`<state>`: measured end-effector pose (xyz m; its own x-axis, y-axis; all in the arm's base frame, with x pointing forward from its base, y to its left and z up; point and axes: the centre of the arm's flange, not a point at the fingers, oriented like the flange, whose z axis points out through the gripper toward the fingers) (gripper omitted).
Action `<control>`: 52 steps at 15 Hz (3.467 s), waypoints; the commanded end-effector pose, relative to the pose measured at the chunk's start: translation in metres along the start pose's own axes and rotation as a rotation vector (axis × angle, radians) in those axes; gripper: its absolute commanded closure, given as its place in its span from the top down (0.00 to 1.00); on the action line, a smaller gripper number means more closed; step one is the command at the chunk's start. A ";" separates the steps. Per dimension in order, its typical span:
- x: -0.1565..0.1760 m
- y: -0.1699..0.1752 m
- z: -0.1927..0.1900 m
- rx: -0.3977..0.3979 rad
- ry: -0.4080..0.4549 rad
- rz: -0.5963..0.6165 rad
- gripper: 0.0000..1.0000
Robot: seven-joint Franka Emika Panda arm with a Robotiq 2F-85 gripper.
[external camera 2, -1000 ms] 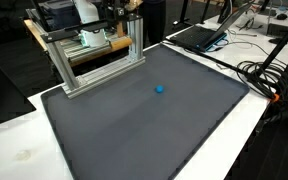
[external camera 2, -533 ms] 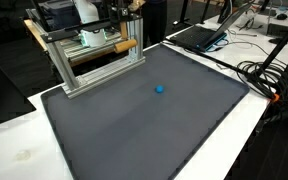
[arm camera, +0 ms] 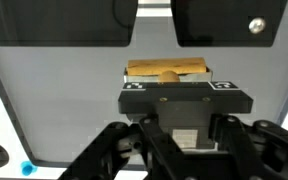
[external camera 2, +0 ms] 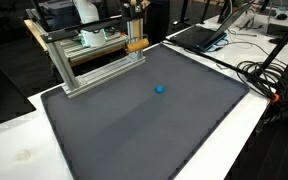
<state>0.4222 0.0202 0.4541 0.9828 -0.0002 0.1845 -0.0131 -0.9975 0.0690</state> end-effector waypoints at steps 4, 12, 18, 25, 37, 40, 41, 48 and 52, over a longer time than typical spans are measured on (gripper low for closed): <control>0.091 -0.020 -0.006 -0.025 0.021 0.036 0.22; 0.151 -0.030 0.035 -0.073 0.007 0.108 0.22; 0.135 -0.026 0.052 -0.051 -0.025 0.098 0.47; 0.142 -0.025 0.074 -0.023 -0.044 0.072 0.22; 0.152 -0.029 0.114 0.000 -0.016 0.061 0.22; 0.153 -0.029 0.118 -0.002 -0.020 0.060 0.22; 0.153 -0.029 0.119 -0.001 -0.023 0.059 0.22; 0.158 -0.025 0.125 0.001 -0.019 0.061 0.22; 0.161 -0.023 0.130 0.002 -0.017 0.063 0.22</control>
<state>0.5941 0.0358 0.3513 0.9855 -0.0694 0.1548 -0.0813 -0.9941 0.0719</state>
